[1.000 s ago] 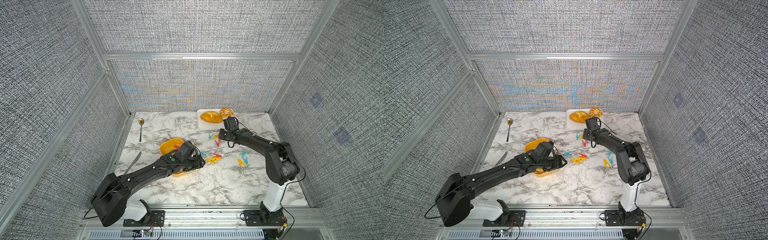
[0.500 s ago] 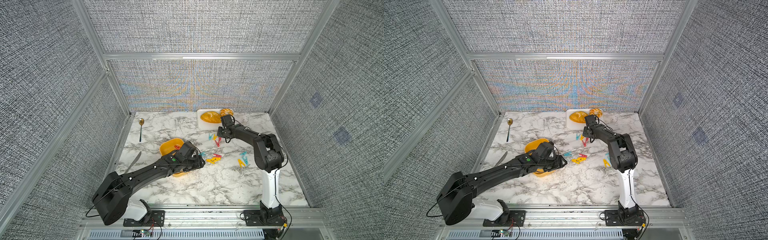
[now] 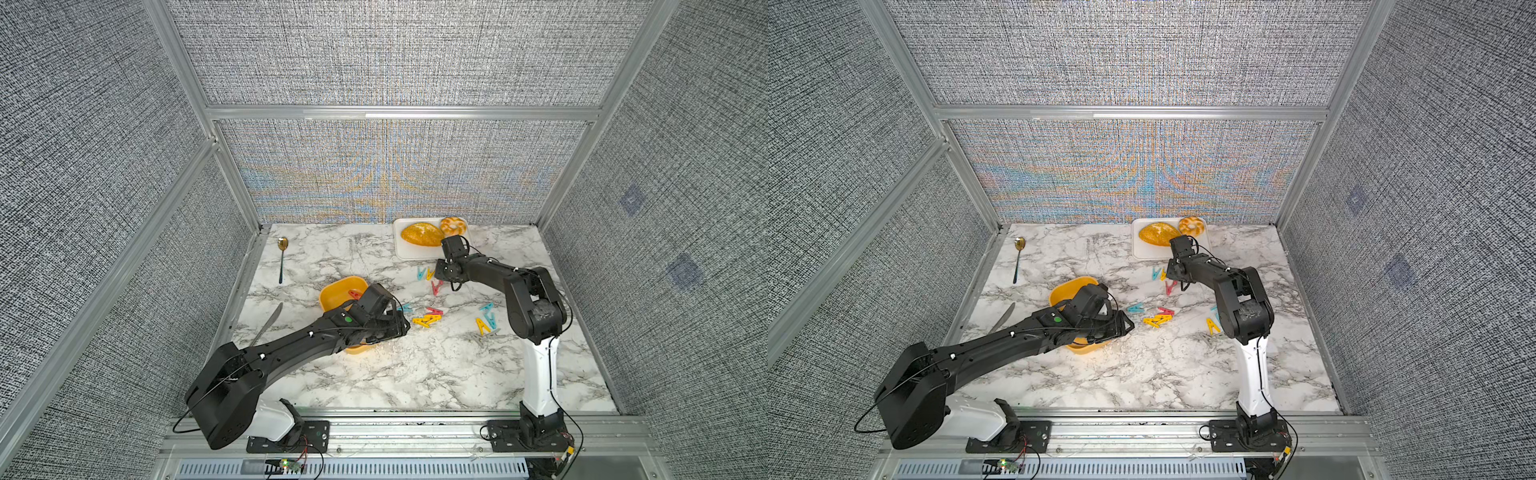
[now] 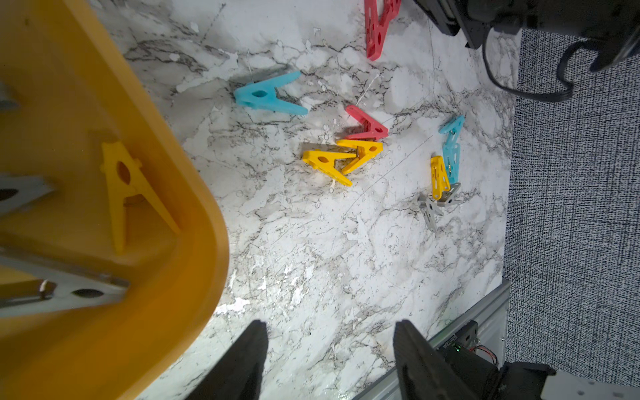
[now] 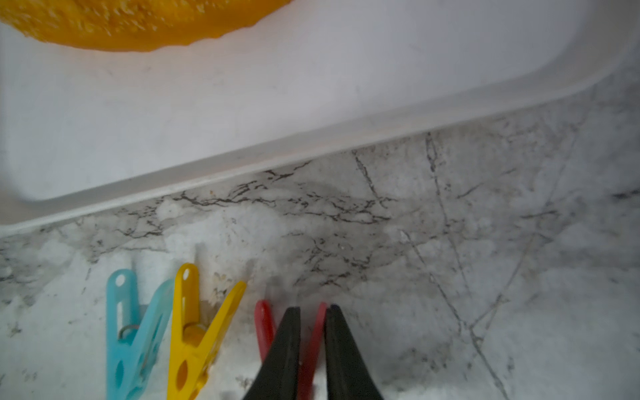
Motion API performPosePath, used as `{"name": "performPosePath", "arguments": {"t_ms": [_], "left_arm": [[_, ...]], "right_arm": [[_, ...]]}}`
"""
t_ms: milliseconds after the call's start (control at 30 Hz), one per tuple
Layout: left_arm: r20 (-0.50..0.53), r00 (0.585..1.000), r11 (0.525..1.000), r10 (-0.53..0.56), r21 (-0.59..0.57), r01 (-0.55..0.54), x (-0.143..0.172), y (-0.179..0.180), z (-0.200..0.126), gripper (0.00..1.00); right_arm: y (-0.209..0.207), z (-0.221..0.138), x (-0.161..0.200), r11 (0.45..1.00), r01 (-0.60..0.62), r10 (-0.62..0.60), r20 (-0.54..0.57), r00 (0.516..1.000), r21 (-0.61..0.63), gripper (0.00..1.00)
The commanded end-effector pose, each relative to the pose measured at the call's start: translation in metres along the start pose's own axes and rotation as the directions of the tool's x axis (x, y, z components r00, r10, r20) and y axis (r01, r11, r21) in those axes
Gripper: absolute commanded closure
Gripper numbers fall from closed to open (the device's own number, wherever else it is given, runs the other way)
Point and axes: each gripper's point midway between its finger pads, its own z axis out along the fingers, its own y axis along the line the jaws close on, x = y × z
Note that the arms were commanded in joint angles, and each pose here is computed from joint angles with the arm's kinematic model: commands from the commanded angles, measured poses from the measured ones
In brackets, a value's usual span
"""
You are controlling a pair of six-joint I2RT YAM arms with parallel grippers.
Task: Put the clothespins into the storage box
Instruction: Pick up the clothespin from the center of the board.
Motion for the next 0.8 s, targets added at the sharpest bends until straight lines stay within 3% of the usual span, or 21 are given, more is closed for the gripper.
{"name": "performPosePath", "arguments": {"t_ms": [0,133,333,567,767], "left_arm": [[0.013,1.000,1.000,0.002,-0.008,-0.002,-0.002,0.002,-0.002,0.37],[0.013,1.000,1.000,0.004,-0.008,-0.003,-0.002,0.001,-0.002,0.37],[0.027,1.000,1.000,0.006,-0.013,-0.006,-0.004,0.001,-0.007,0.37],[0.105,0.994,0.998,0.034,-0.058,-0.028,-0.016,0.003,-0.031,0.37],[0.200,0.979,0.996,0.027,-0.087,-0.010,-0.032,0.014,-0.059,0.33]], "right_arm": [[-0.001,0.002,0.004,1.000,0.004,-0.004,-0.016,1.000,0.006,0.80],[-0.001,0.003,0.005,1.000,0.005,-0.004,-0.023,1.000,0.010,0.83],[-0.005,-0.009,0.004,1.000,-0.002,0.002,0.001,1.000,0.008,0.99],[0.001,-0.042,0.003,0.999,0.014,-0.012,0.049,0.999,-0.049,1.00],[0.036,-0.073,0.013,0.980,0.104,-0.092,0.074,0.993,-0.168,1.00]]}}
